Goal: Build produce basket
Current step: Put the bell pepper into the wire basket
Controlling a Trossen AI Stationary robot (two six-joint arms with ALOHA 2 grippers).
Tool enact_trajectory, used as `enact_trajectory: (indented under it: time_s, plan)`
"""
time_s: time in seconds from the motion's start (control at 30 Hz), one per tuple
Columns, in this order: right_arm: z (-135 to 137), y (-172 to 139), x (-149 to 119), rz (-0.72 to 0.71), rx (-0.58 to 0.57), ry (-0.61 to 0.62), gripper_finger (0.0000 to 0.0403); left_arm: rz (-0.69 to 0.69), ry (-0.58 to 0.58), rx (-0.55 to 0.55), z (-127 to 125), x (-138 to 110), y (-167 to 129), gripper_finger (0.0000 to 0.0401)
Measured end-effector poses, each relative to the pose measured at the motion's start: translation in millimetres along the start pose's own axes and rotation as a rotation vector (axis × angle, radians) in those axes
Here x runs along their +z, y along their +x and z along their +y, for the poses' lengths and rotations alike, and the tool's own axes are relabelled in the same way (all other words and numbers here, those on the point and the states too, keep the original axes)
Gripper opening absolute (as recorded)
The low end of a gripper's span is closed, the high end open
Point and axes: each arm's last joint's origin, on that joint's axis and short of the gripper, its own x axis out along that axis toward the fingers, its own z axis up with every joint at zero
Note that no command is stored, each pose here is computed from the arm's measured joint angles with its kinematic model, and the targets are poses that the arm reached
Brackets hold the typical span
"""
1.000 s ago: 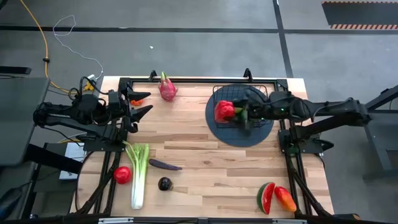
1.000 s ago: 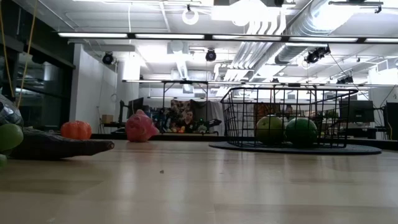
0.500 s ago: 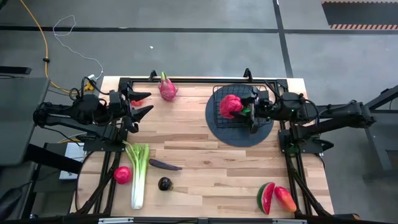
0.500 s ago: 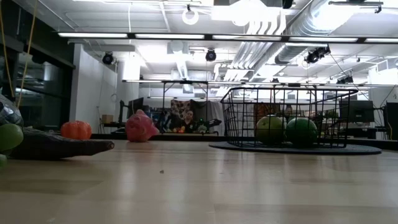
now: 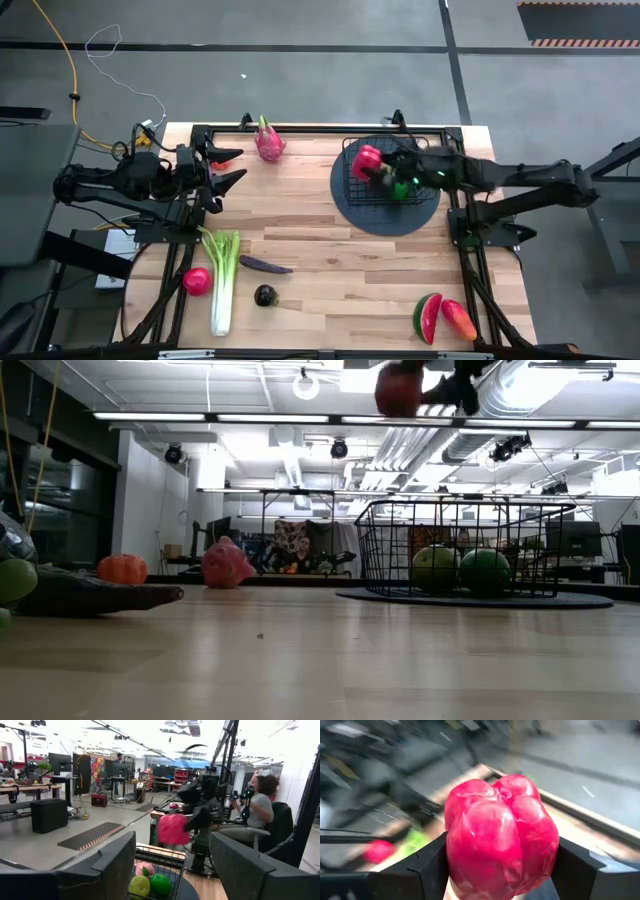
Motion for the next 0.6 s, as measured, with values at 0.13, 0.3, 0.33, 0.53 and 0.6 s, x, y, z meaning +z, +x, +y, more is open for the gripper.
enact_trajectory:
  time_s: [0.13,0.3,0.33,0.53,0.6]
  plan:
    - [-20.1,23.2,10.9,0.228,-0.258,0.09,0.0265,0.003,0.002,0.001,-0.3,-0.5,0.8,0.0241]
    - [-47.3,56.7,9.1,0.481,-0.446,0.086,0.0269,0.004,0.036,0.031,0.4,-0.7,1.0,0.0241]
    - [-52.6,64.6,5.7,0.523,-0.45,0.081,0.0271,0.004,0.036,0.031,0.5,-0.7,1.0,0.0241]
    - [-73.6,107.3,-18.5,0.704,-0.406,-0.022,0.0281,0.004,0.037,0.031,0.4,-0.7,1.0,0.0241]
    - [-77.7,118.3,-28.3,0.755,-0.404,-0.072,0.0283,0.004,0.037,0.031,0.4,-0.7,1.0,0.0241]
